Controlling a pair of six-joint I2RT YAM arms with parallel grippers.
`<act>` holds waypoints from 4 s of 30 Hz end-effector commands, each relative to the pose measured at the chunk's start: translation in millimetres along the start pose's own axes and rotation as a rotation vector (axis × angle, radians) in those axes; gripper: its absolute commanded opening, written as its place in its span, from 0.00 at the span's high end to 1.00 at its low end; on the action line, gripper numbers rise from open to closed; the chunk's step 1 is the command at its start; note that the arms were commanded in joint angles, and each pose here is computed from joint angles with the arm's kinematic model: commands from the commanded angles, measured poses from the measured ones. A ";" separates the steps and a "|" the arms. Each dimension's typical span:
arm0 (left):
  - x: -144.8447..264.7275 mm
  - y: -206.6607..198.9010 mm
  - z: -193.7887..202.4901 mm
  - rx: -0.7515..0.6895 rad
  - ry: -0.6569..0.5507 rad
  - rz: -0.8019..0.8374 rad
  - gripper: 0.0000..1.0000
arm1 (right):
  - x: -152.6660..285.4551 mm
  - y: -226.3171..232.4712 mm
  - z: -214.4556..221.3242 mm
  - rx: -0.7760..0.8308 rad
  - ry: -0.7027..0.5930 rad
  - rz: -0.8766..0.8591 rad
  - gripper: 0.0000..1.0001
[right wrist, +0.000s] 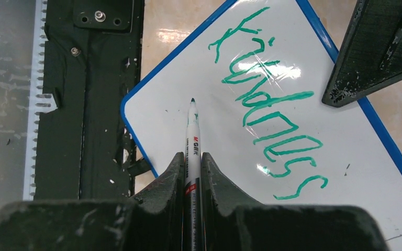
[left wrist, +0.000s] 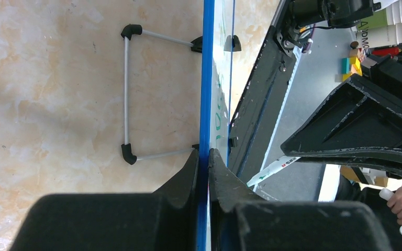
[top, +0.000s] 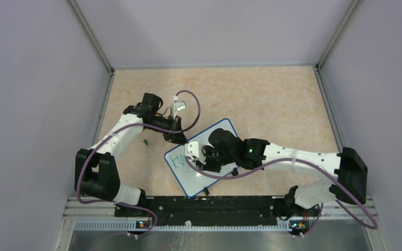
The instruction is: Write a sentence on the whiteboard
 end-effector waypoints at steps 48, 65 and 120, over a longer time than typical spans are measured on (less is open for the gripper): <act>-10.0 17.6 24.1 0.002 0.090 -0.083 1.00 | -26.1 9.2 16.4 0.036 0.039 0.006 1.00; -9.8 17.6 24.5 0.005 0.092 -0.085 1.00 | -18.0 -9.6 3.4 0.014 0.011 0.079 1.00; -9.8 18.3 25.1 0.006 0.095 -0.088 1.00 | -44.0 27.2 7.6 0.068 0.081 -0.068 1.00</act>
Point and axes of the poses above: each gripper's point midway between its finger pads, its own x axis back along the fingers, its own y axis along the line the jaws close on, z = x × y, the point moved 1 cm from there along x, back along the fingers, and after that the axes turned 8 degrees about -x, right-handed, at the moved point
